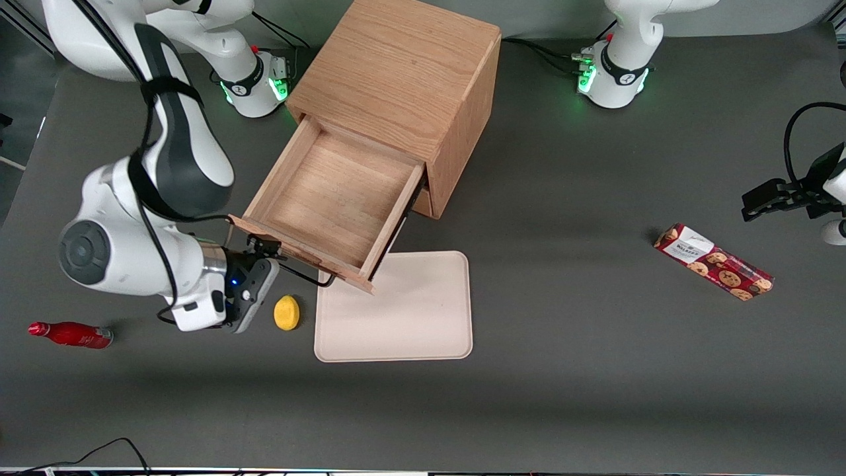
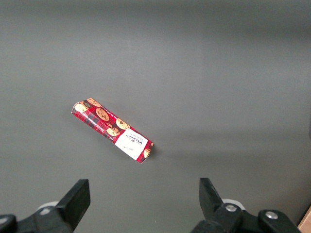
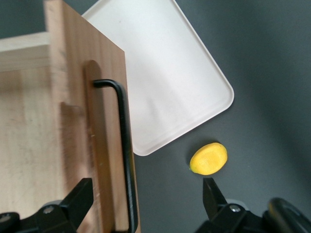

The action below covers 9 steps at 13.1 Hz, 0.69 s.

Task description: Open upper drawer

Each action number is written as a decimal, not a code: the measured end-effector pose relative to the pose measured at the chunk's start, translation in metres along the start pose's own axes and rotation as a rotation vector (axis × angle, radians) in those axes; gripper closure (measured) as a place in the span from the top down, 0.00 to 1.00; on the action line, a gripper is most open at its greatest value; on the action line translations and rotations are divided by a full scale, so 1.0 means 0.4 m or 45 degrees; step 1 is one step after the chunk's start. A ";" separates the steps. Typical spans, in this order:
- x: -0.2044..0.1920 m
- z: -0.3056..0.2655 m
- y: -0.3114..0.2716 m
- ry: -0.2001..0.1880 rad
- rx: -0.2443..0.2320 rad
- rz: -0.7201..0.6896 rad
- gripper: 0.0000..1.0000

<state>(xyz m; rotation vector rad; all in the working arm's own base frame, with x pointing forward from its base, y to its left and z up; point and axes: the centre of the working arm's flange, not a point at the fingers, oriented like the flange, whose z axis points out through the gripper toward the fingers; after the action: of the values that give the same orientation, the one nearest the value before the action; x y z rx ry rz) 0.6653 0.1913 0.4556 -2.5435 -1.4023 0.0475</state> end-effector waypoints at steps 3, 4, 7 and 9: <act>-0.046 -0.110 -0.032 -0.002 -0.010 0.022 1.00; -0.081 -0.152 -0.027 -0.003 -0.022 0.065 1.00; -0.181 -0.218 -0.012 -0.010 -0.036 0.388 1.00; -0.208 -0.223 -0.036 -0.049 -0.075 0.694 1.00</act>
<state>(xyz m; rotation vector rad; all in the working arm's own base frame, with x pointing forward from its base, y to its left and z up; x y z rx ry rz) 0.6211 0.1122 0.5385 -2.9066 -0.6908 0.1497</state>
